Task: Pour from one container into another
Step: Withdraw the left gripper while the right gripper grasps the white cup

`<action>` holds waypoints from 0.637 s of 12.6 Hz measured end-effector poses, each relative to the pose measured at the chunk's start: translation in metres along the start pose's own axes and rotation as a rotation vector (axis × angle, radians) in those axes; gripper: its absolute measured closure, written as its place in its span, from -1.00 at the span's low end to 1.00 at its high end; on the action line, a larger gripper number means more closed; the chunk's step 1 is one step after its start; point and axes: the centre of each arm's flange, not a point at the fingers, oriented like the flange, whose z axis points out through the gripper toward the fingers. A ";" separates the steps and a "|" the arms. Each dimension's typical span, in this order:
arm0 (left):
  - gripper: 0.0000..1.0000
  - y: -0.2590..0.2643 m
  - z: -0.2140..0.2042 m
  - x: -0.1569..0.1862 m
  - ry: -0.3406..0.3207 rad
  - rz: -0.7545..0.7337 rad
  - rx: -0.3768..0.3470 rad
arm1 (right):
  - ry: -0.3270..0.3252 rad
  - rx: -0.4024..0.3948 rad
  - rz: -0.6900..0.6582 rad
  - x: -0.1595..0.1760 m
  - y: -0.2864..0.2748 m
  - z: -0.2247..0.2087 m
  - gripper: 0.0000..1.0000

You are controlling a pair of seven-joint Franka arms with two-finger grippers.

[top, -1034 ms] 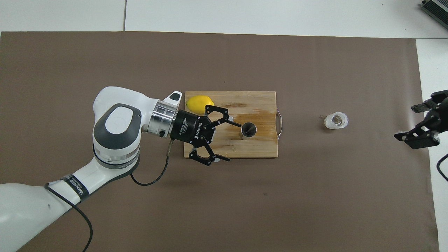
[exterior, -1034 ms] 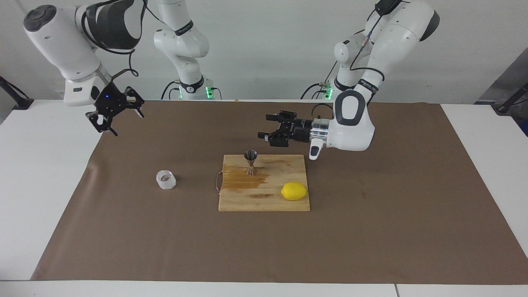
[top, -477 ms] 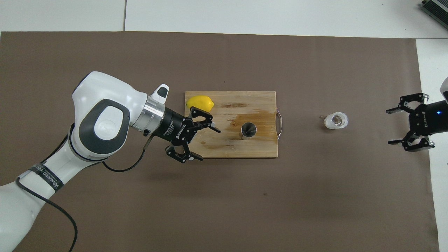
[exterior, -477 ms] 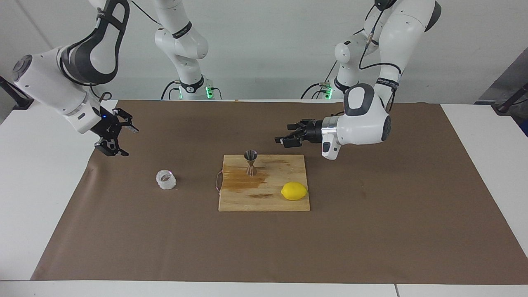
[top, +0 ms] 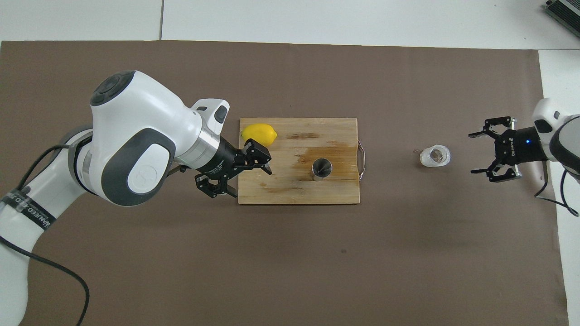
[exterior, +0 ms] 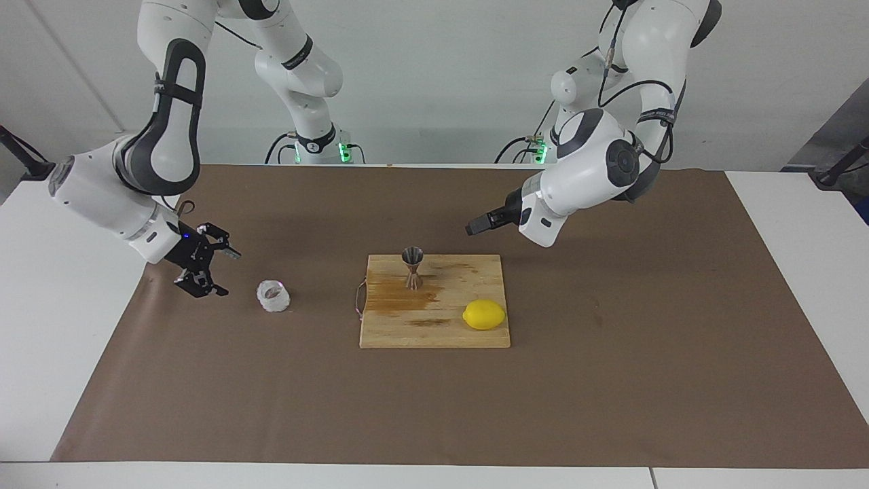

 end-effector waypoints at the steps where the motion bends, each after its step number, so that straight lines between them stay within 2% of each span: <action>1: -1.00 0.000 -0.009 0.000 0.034 0.033 0.033 | 0.034 0.002 -0.001 -0.007 0.003 0.019 -1.00; 3: -1.00 0.005 -0.019 -0.007 0.083 0.087 0.094 | 0.070 0.017 -0.003 -0.008 0.007 0.045 -1.00; 8: -1.00 0.007 -0.032 -0.028 0.176 0.141 0.231 | 0.079 0.035 -0.038 -0.004 0.006 0.057 -1.00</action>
